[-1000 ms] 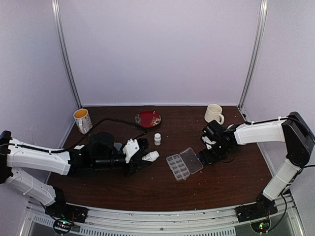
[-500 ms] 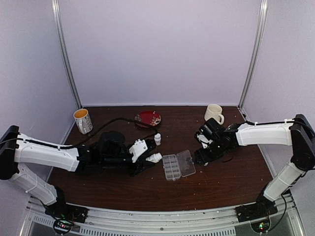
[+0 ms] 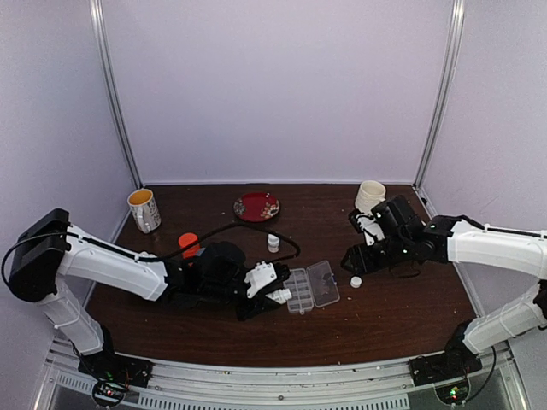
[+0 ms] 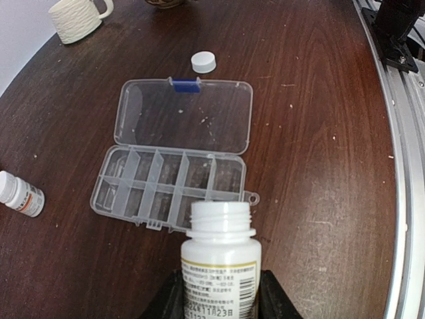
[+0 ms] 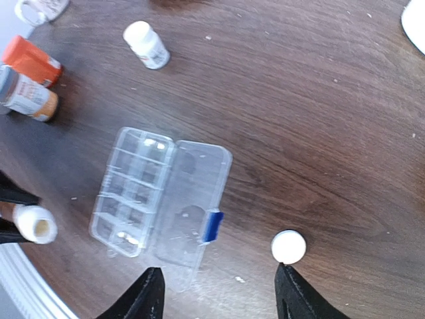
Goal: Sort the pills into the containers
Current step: Pour the pill into the compartment of the pill container.
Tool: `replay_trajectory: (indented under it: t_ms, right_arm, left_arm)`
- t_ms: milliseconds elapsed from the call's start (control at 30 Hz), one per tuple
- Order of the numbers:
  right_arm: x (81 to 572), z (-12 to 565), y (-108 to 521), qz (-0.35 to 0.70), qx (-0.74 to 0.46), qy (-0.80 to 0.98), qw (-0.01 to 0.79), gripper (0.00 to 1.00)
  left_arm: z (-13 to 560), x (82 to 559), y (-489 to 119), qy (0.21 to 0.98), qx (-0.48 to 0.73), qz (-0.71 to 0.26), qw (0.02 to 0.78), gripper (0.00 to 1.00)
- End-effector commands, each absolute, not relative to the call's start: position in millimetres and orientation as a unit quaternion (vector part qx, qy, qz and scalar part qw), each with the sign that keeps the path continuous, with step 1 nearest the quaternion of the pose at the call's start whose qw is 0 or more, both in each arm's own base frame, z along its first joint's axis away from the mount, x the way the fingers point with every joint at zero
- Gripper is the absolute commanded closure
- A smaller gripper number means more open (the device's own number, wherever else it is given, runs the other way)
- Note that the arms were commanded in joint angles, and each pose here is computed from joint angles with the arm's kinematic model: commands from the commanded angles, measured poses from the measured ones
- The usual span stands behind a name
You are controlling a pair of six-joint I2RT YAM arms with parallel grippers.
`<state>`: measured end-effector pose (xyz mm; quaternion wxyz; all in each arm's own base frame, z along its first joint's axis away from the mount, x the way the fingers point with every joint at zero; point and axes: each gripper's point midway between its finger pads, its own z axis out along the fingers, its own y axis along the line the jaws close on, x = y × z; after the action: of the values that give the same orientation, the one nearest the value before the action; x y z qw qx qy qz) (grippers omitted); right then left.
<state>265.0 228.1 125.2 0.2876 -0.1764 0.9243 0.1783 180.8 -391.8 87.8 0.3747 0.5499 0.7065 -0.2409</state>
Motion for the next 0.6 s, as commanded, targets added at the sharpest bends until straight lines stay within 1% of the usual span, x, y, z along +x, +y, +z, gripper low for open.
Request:
replay_trajectory:
  t_ms: [0, 133, 200, 267, 300, 333, 367, 567]
  right_arm:
    - [253.6, 146.9, 246.0, 0.255, -0.181, 0.899, 0.307, 0.42]
    - [244.5, 147.8, 250.1, 0.282, -0.176, 0.892, 0.307, 0.47]
    - [241.5, 149.8, 254.3, 0.302, -0.170, 0.885, 0.310, 0.53]
    - [236.9, 151.5, 260.5, 0.329, -0.166, 0.877, 0.308, 0.68]
    - [233.7, 152.7, 265.3, 0.345, -0.166, 0.872, 0.306, 0.82]
    - [231.1, 154.2, 269.6, 0.360, -0.165, 0.866, 0.304, 0.92]
    - [228.1, 156.5, 274.8, 0.376, -0.164, 0.860, 0.303, 1.00]
    - [213.1, 165.3, 304.3, 0.450, -0.165, 0.828, 0.292, 1.00]
  left_arm:
    - [100.8, 180.5, -420.3, 0.686, 0.554, -0.270, 0.387, 1.00]
    - [90.8, 177.3, -430.6, 0.685, 0.558, -0.271, 0.381, 1.00]
    - [87.2, 176.7, -434.3, 0.687, 0.557, -0.273, 0.379, 1.00]
    - [85.9, 176.7, -437.5, 0.687, 0.556, -0.276, 0.379, 1.00]
    - [85.2, 177.0, -438.8, 0.687, 0.555, -0.276, 0.378, 1.00]
    - [83.6, 177.7, -439.5, 0.689, 0.554, -0.276, 0.377, 1.00]
    - [82.3, 178.4, -440.0, 0.690, 0.553, -0.276, 0.377, 1.00]
    - [72.6, 182.4, -443.4, 0.708, 0.541, -0.271, 0.363, 1.00]
